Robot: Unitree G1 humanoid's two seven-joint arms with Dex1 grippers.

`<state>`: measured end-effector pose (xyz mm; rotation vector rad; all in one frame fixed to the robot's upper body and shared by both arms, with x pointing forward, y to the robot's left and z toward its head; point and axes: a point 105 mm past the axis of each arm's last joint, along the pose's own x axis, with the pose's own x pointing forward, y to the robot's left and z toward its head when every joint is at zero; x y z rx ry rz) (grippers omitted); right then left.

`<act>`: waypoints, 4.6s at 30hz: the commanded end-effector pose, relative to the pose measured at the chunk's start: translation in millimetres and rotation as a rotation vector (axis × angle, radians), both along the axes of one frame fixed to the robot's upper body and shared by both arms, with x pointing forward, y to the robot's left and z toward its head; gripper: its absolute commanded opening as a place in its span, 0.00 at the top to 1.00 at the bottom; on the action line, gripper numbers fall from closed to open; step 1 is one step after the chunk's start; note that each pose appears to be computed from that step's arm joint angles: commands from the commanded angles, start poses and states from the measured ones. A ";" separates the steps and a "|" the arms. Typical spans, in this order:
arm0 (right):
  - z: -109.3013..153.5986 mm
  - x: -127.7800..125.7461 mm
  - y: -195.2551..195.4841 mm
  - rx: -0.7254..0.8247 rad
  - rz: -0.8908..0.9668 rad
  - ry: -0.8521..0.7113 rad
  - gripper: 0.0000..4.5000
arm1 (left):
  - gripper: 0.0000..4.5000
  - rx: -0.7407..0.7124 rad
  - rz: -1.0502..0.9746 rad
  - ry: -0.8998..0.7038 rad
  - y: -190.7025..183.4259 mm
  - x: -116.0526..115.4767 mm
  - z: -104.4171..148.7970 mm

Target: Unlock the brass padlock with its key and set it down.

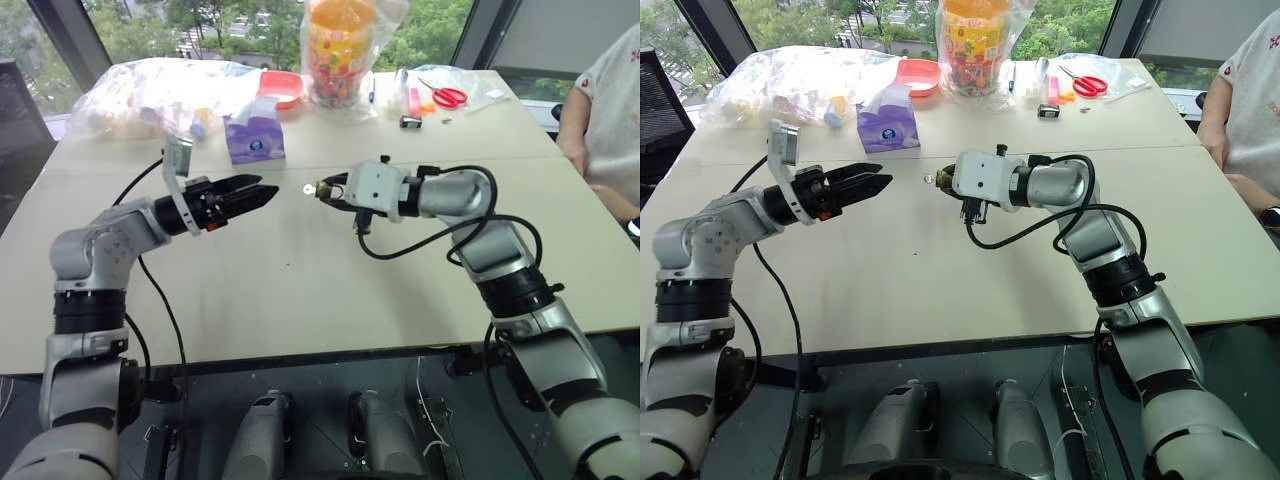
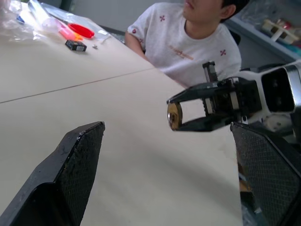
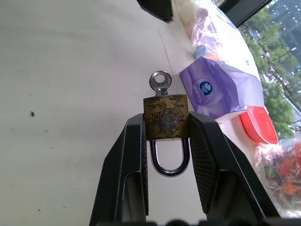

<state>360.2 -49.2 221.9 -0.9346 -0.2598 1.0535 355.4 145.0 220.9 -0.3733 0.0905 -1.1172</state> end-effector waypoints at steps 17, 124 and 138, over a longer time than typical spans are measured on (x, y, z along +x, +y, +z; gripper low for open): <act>22.0 -17.0 10.2 0.023 0.019 -0.077 0.85 | 0.49 0.014 -0.146 -0.054 -31.4 7.7 4.0; 47.1 -10.5 -21.8 0.301 -0.189 0.108 0.09 | 1.00 0.132 -0.197 -0.080 -42.9 6.5 10.7; 27.8 8.7 -22.3 0.278 -0.234 0.136 0.09 | 1.00 0.091 -0.272 -0.099 -47.0 -11.8 25.4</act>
